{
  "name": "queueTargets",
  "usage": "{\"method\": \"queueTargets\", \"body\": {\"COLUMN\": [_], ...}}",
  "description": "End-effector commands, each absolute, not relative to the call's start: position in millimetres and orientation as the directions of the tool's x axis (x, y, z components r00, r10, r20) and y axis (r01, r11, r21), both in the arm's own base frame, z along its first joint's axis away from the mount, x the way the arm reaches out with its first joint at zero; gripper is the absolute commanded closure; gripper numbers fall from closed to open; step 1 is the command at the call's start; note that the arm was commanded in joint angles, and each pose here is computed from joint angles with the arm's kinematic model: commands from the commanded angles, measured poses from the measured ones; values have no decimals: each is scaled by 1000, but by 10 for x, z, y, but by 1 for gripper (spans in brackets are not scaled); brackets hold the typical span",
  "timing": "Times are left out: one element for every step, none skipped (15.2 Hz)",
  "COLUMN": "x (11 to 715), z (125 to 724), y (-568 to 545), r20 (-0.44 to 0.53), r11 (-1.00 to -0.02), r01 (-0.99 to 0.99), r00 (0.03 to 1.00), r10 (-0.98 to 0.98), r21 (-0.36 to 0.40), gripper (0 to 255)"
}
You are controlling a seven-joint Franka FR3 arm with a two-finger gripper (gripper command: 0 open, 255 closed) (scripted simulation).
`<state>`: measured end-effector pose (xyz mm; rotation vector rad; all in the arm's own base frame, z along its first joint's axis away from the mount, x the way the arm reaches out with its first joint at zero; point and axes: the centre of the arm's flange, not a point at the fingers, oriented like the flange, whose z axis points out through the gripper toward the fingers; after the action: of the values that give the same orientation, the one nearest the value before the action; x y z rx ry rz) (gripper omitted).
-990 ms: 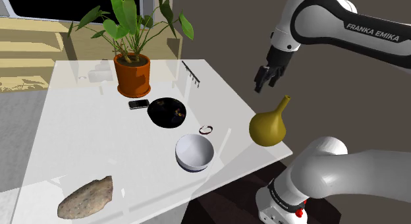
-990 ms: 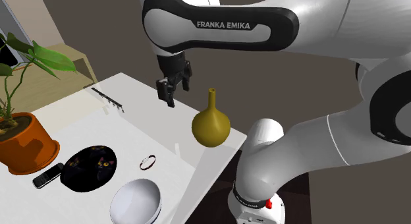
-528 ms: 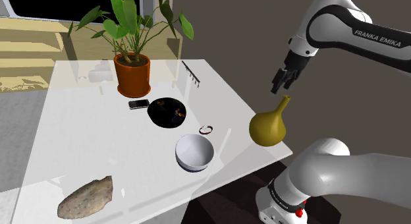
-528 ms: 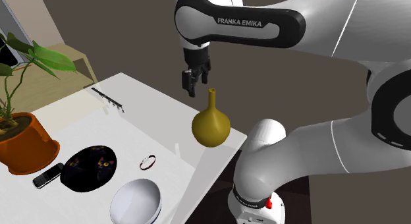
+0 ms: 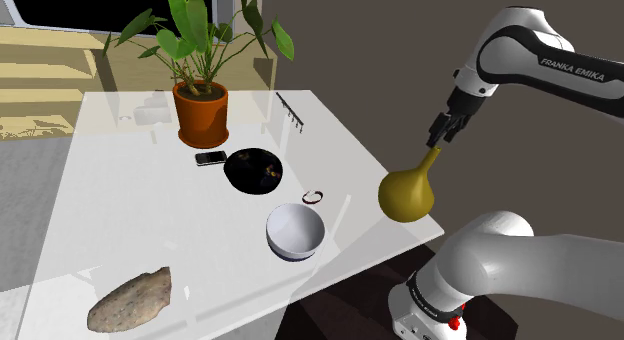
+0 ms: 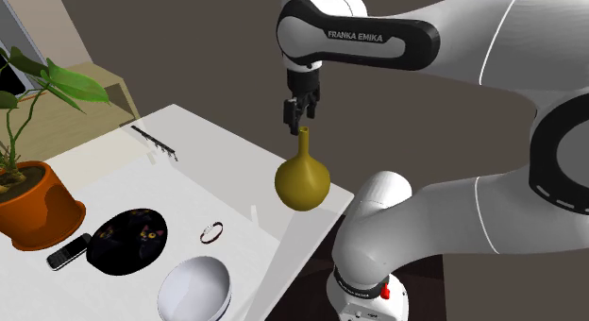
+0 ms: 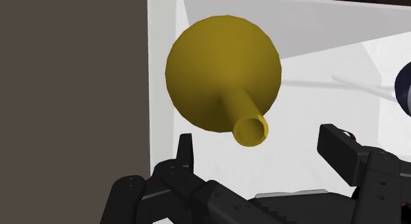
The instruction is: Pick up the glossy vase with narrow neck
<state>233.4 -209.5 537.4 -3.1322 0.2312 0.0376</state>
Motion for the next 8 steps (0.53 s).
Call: {"method": "queueTargets", "body": {"x": [2336, 2336, 2336, 2336, 2336, 2336, 2341, 2344], "z": [5253, 5201, 5148, 5065, 5065, 5065, 5057, 5053], "y": [-2103, -2103, -2103, -2103, -2103, -2103, -2099, -2098], "r20": [-24, -24, -24, -24, -24, -24, -24, -24], "r11": [-989, -989, -989, -989, -989, -989, -989, -989], "r01": [-147, -147, -147, -147, -147, -147, -147, -147], "r00": [989, 989, 989, 989, 989, 989, 989, 989], "r10": [-147, -147, -147, -147, -147, -147, -147, -147], "r21": [1, 1, 1, 1, 1, 1, 1, 1], "gripper": [0, 0, 0, 0, 0, 0, 255, 255]}}
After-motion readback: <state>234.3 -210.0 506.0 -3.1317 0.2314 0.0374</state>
